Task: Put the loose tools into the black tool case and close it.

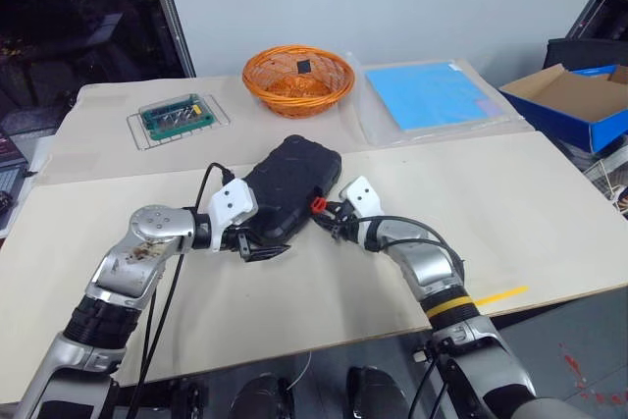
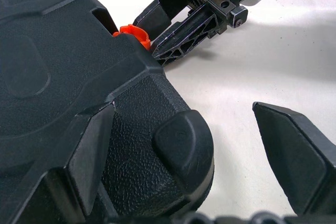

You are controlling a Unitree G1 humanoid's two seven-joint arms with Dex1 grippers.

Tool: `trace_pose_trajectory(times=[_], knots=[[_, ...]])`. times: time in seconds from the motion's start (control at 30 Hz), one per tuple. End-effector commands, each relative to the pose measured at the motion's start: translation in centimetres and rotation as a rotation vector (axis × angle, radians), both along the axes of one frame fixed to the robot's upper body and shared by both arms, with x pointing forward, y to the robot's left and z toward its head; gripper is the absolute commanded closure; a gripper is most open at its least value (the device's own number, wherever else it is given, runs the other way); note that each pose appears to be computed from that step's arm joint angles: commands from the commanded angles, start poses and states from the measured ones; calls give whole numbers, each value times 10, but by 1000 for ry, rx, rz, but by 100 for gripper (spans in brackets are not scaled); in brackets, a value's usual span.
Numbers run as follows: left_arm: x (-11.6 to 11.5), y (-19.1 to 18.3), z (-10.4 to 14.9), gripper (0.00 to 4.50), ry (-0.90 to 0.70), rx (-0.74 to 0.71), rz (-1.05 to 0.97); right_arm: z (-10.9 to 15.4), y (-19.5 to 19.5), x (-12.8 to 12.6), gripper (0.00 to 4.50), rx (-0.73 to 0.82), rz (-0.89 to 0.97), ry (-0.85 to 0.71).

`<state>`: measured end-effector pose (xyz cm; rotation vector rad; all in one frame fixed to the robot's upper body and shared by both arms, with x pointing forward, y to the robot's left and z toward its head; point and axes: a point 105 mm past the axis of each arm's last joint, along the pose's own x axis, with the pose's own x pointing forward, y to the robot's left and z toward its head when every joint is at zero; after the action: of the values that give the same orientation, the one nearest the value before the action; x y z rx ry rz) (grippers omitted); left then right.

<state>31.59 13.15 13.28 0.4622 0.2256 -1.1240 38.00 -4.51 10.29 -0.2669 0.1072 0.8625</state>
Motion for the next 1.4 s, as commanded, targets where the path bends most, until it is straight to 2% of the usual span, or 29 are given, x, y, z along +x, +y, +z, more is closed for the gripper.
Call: trace_pose_trajectory(times=[0.03, 0.53, 0.7, 0.93, 0.97, 1.1, 1.33, 1.4], knots=[[-5, 18, -39, 0, 149, 81, 73, 23, 0, -4, 330, -9, 27, -105], [-4, 13, -40, 0, 151, 79, 55, 44, -5, -20, 330, -53, 57, -143], [-4, 11, -41, 0, 154, 78, 50, 51, 1, -24, 330, -67, 95, -111], [-6, 6, -43, 0, 155, 78, 36, 48, 12, -16, 330, -62, 142, -16], [-6, 6, -43, 0, 155, 76, 37, 48, 13, -16, 230, -65, 146, -18], [-6, 7, -43, 0, 155, 72, 46, 49, 5, -18, 103, -79, 132, -17], [-8, 8, -44, 0, 158, 71, 52, 47, -16, -33, 103, -62, 91, 16], [-8, 7, -44, 0, 158, 70, 52, 47, -21, -36, 153, -35, 66, 34]])
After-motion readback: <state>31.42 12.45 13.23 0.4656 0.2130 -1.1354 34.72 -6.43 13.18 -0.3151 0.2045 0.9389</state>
